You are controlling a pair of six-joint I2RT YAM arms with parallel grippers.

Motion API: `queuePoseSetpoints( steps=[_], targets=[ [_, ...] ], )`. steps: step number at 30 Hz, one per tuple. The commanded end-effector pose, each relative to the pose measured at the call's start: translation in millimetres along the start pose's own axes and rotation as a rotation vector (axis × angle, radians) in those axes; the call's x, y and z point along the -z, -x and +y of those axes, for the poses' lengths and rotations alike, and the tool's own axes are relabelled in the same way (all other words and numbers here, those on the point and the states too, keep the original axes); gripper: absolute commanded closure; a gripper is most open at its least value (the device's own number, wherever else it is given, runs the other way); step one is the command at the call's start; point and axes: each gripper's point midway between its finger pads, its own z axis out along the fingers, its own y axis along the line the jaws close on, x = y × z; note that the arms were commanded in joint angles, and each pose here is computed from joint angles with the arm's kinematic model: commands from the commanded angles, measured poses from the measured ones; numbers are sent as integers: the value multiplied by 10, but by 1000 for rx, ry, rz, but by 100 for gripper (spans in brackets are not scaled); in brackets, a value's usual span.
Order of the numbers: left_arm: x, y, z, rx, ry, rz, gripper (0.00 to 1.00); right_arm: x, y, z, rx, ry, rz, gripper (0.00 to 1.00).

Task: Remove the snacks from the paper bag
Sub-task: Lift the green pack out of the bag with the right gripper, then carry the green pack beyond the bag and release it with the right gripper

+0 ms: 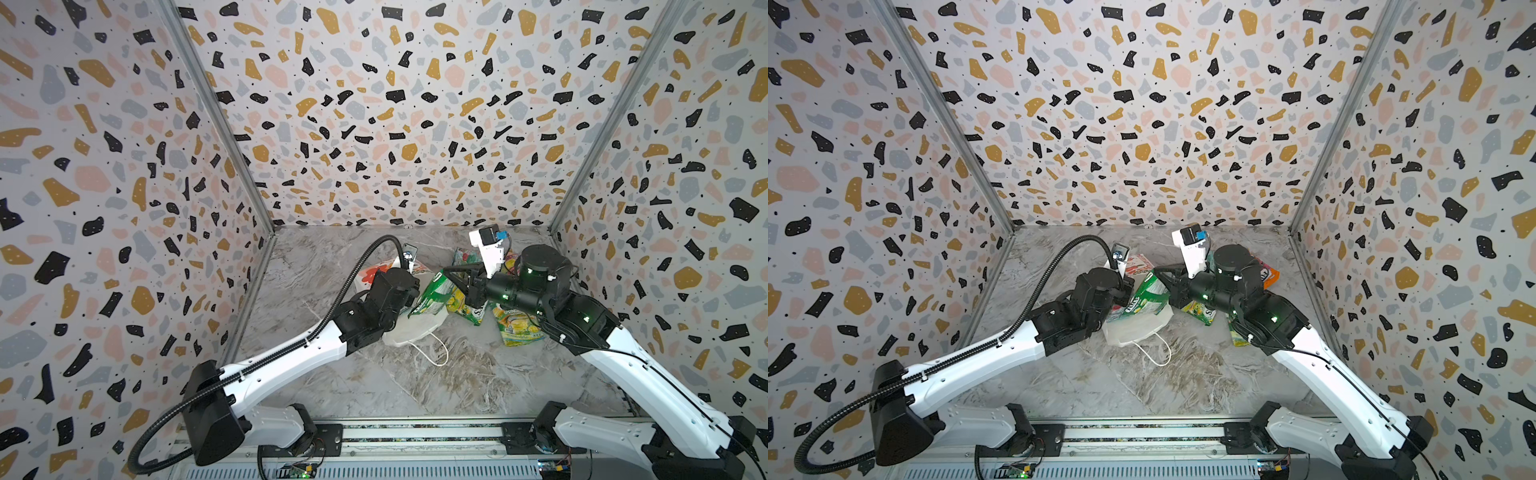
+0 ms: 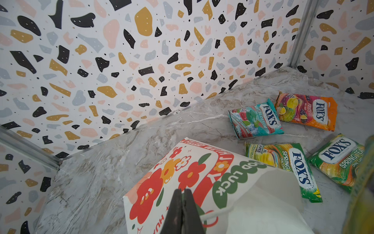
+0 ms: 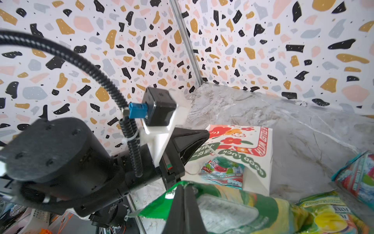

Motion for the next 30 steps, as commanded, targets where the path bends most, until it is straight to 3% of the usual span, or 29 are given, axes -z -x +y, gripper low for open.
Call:
queuePoseSetpoints(
  steps=[1, 9, 15, 30],
  targets=[
    [101, -46, 181, -17, 57, -1, 100, 220, 371, -45, 31, -43, -94, 100],
    [261, -162, 304, -24, 59, -2, 100, 125, 597, -772, -47, -169, -108, 100],
    [329, -239, 335, -39, 47, -23, 100, -177, 595, -1503, -104, -208, -96, 100],
    [361, -323, 377, -43, 56, -37, 100, -1515, 453, -2635, -262, -37, -19, 100]
  ],
)
